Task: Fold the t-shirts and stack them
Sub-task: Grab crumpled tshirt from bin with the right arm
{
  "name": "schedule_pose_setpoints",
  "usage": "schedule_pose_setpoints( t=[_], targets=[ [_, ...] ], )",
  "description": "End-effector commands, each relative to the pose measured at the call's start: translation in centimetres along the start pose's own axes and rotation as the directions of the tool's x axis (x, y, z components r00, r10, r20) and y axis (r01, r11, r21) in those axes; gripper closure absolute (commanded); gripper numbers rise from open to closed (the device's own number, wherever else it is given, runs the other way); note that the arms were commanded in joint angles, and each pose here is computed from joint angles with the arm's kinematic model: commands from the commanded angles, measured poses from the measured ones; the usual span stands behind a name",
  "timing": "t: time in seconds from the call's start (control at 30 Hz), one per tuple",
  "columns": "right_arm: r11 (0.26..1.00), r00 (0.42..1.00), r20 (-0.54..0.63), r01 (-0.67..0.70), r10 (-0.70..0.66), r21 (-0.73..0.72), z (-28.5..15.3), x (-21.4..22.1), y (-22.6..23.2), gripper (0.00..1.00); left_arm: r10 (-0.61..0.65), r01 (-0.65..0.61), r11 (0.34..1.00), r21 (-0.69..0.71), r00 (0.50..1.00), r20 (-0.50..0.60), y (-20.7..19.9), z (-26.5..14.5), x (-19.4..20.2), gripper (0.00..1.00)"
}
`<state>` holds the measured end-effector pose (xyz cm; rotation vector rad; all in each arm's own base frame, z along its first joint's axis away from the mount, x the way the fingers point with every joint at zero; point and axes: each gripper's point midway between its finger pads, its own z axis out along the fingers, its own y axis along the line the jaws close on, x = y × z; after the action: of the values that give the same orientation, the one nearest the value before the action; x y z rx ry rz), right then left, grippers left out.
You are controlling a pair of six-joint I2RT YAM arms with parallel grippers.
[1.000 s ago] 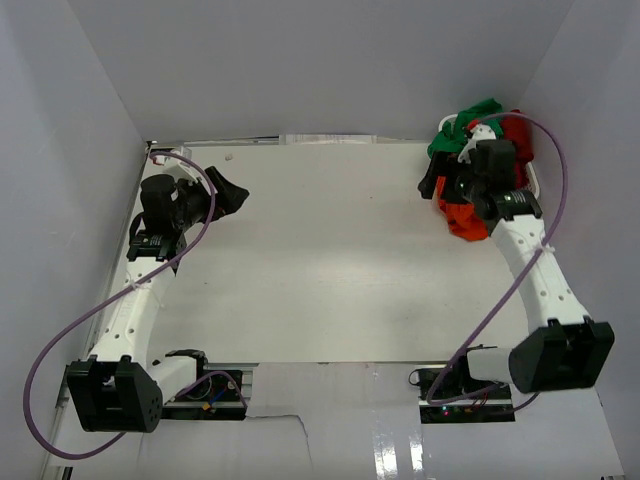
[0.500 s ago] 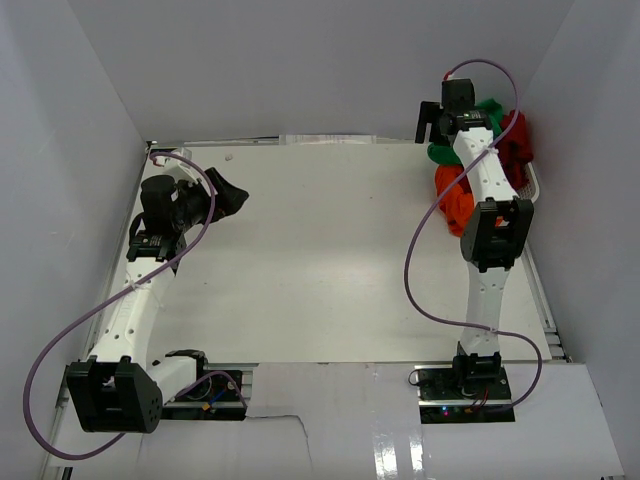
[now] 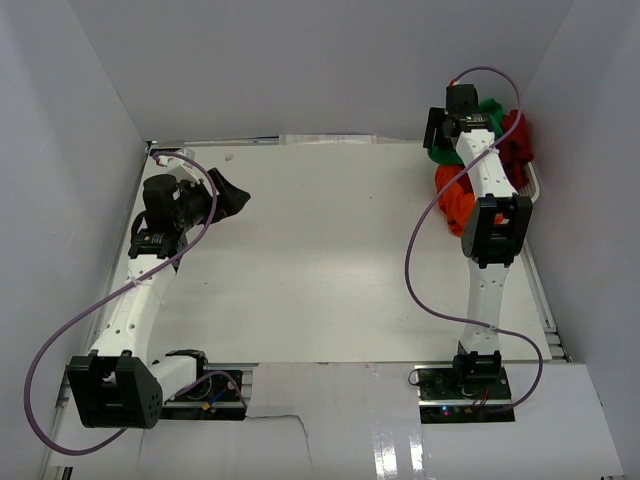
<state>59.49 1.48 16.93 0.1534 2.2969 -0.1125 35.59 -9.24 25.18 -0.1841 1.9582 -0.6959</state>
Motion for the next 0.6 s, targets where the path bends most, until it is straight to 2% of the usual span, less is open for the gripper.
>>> schedule_pose_setpoints(
  t=[0.0,0.13,0.2,0.23,0.27,0.33,0.37,0.4,0.47,0.5,0.57],
  targets=[
    [1.0,1.0,0.014,0.003,-0.002,-0.014,0.9,0.0,0.4,0.21,0.016,-0.016,1.0,0.002,1.0,0.003,-0.1,-0.1,-0.2,0.02],
    [0.999,1.0,-0.003,0.004,-0.004,-0.032,1.5,0.7,0.8,0.27,0.015,-0.015,1.0,0.0,1.0,-0.001,0.0,-0.1,-0.1,0.02],
    [0.999,1.0,-0.001,0.002,-0.002,-0.038,1.7,0.6,0.9,0.59,0.015,-0.015,1.0,-0.003,1.0,-0.003,0.1,0.0,-0.1,0.02],
    [0.999,1.0,0.001,0.0,0.0,-0.048,1.6,0.5,1.0,0.71,0.015,-0.015,1.0,-0.003,1.0,-0.004,0.1,0.0,0.0,0.02],
    [0.998,1.0,0.003,0.002,-0.002,-0.06,1.6,0.5,1.3,0.79,0.017,-0.017,1.0,-0.003,1.0,-0.003,0.1,0.0,-0.1,0.02],
    [0.995,1.0,0.016,-0.005,0.006,-0.096,1.2,-0.2,1.9,0.8,0.017,-0.017,1.0,-0.006,1.0,-0.006,0.2,-0.1,0.0,0.02],
    [0.993,1.0,0.022,-0.009,0.012,-0.116,0.9,-0.6,2.2,0.9,0.017,-0.017,1.0,-0.007,1.0,-0.005,0.2,0.0,0.0,0.02],
    [0.99,0.999,0.031,-0.009,0.014,-0.141,0.6,-1.0,2.6,0.92,0.017,-0.018,1.0,-0.007,1.0,-0.007,0.2,-0.1,0.1,0.02],
    [0.973,0.996,0.09,-0.006,0.027,-0.231,-1.3,-3.1,4.1,0.92,0.017,-0.017,1.0,-0.009,1.0,-0.005,0.2,-0.1,0.0,0.02],
    [0.953,0.989,0.142,0.009,0.036,-0.304,-3.7,-5.0,5.1,0.92,0.019,-0.019,1.0,-0.008,1.0,-0.002,0.1,-0.2,-0.1,0.02],
    [0.931,0.967,0.249,0.04,0.056,-0.363,-6.9,-8.5,5.9,0.92,0.019,-0.019,1.0,-0.008,1.0,-0.003,0.1,-0.2,0.0,0.02]
  ],
)
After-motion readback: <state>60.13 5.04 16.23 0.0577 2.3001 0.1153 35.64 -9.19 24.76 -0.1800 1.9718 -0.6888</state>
